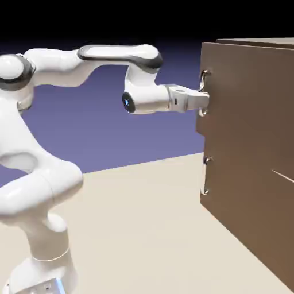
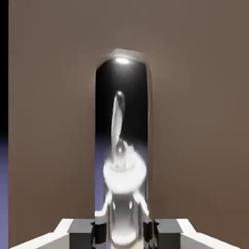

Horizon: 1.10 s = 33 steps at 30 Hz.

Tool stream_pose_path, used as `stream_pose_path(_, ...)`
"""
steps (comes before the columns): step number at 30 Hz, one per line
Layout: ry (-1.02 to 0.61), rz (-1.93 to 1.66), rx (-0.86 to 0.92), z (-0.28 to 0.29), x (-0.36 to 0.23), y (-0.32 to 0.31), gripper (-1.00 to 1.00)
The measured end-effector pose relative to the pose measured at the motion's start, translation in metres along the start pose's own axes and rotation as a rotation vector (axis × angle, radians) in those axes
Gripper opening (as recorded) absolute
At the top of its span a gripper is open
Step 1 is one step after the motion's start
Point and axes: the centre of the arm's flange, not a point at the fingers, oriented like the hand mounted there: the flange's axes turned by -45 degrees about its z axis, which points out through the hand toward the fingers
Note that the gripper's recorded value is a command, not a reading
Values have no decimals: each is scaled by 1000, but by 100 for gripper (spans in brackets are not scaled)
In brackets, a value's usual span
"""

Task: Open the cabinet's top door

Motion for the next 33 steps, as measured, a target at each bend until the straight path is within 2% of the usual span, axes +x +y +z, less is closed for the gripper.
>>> stream_pose_path(10,2,7,92,-45,0,15,-100)
stream_pose_path(25,0,2,161,-77,0,30,-100)
stream_pose_path(33,0,2,287,-133,0,62,-100)
